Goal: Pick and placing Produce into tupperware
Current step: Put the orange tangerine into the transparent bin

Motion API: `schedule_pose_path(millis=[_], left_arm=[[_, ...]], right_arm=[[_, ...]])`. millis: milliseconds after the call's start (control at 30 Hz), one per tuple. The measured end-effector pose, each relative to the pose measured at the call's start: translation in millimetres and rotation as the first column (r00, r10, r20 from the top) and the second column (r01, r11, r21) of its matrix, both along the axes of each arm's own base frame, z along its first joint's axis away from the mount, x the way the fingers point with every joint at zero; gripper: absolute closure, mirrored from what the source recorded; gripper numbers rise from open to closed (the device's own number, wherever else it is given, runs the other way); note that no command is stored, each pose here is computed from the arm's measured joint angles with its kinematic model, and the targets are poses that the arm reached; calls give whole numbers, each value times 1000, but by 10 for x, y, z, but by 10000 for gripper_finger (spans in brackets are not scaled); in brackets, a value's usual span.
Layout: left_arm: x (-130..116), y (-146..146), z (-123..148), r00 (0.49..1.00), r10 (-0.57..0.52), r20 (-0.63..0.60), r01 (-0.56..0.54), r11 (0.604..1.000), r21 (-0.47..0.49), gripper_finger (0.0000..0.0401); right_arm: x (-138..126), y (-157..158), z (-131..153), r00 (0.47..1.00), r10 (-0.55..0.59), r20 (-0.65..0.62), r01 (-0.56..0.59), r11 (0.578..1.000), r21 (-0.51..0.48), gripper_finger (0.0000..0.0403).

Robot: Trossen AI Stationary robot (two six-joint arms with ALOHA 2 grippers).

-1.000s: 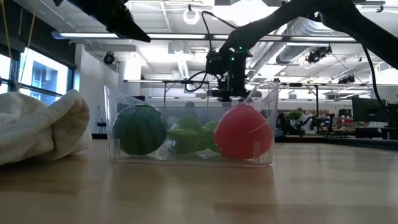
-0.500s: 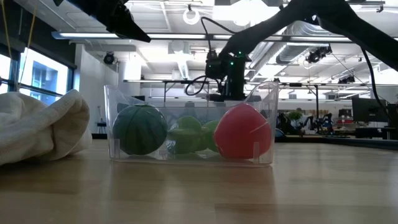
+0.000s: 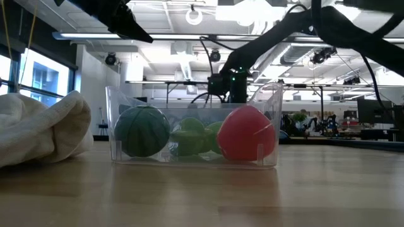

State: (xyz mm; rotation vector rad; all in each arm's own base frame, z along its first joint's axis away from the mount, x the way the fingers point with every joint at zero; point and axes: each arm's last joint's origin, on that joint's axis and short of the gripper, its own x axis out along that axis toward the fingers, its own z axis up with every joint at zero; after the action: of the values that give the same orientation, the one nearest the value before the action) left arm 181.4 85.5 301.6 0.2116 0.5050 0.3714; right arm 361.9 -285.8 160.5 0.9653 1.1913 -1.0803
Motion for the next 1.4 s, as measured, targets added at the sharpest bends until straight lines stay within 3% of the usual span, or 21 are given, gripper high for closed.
schedule_pose_path(millis=[567,867,1167,1400], left_arm=[[0,0,0,1000,0,0,0,1000,0,400],[0,0,0,1000,0,0,0,1000,0,400],[0,1,0,1000,0,0,0,1000,0,400],[0,0,0,1000,0,0,0,1000,0,400]], right_arm=[[-83,-229,-31,992,-104,76,106,994,-22,75],[-69,-222,-36,992,-98,85,99,995,-16,77],[-67,-211,-37,992,-87,87,88,996,-3,114],[-88,-190,-123,997,-70,39,69,997,30,121]])
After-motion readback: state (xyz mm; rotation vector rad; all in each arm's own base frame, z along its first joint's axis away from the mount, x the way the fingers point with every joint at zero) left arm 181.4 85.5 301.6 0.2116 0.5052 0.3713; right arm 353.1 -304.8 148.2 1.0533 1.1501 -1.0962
